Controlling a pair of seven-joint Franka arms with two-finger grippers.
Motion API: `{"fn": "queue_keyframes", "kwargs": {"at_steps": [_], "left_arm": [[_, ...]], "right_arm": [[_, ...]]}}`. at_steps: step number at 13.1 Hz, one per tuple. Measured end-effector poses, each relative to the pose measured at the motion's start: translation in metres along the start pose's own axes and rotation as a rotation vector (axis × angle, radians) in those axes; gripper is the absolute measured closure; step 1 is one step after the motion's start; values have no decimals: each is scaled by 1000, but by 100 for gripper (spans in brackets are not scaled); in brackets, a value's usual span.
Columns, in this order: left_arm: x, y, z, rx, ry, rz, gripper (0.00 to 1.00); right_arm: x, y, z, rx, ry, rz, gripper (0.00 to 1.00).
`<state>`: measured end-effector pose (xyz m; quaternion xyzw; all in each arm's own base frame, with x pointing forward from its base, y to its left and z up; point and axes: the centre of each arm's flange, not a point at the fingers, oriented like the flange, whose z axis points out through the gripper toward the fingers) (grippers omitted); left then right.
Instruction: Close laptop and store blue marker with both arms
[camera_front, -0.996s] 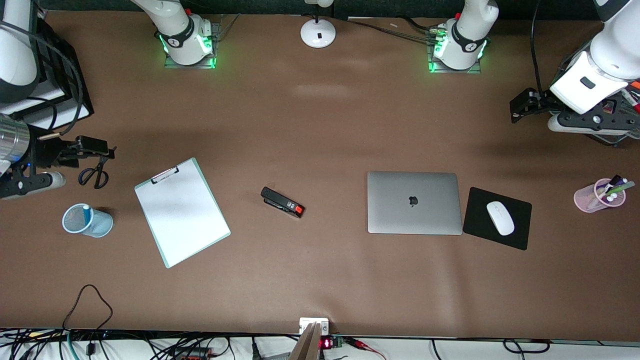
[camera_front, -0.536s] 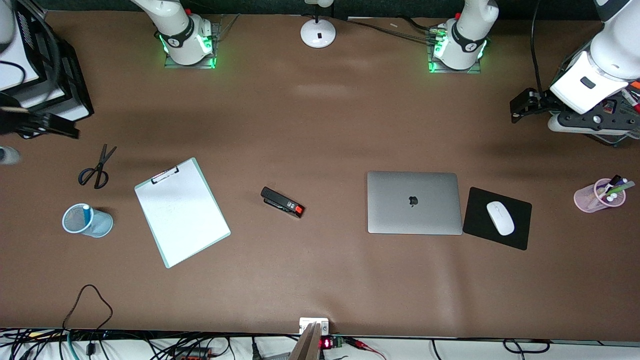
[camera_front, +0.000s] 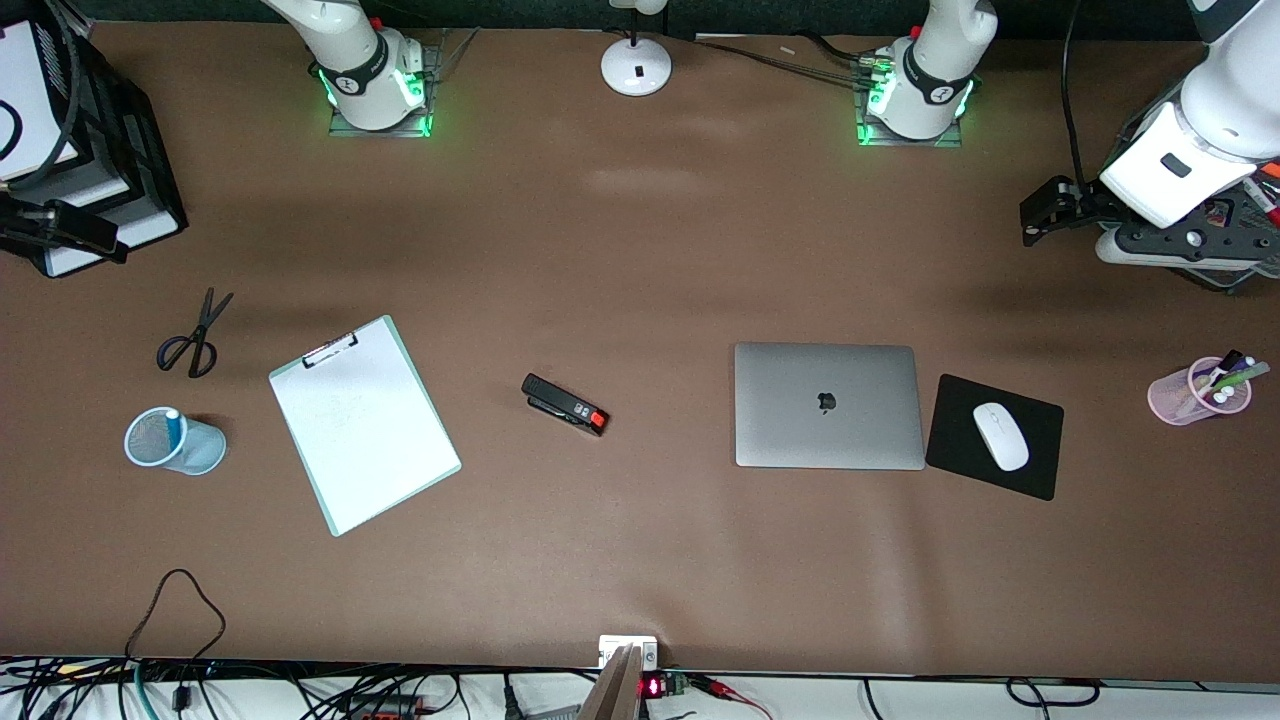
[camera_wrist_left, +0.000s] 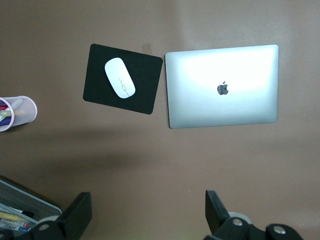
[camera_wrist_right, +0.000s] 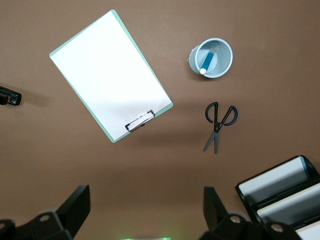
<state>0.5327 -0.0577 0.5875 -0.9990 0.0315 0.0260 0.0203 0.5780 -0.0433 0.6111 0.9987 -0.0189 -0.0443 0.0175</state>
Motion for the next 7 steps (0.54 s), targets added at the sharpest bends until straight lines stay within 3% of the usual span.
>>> {"fn": "queue_keyframes", "kwargs": {"at_steps": [7], "left_arm": [[0, 0, 0, 0, 0, 0, 0]], "right_arm": [[-14, 2, 0, 8, 16, 0, 0]]}}
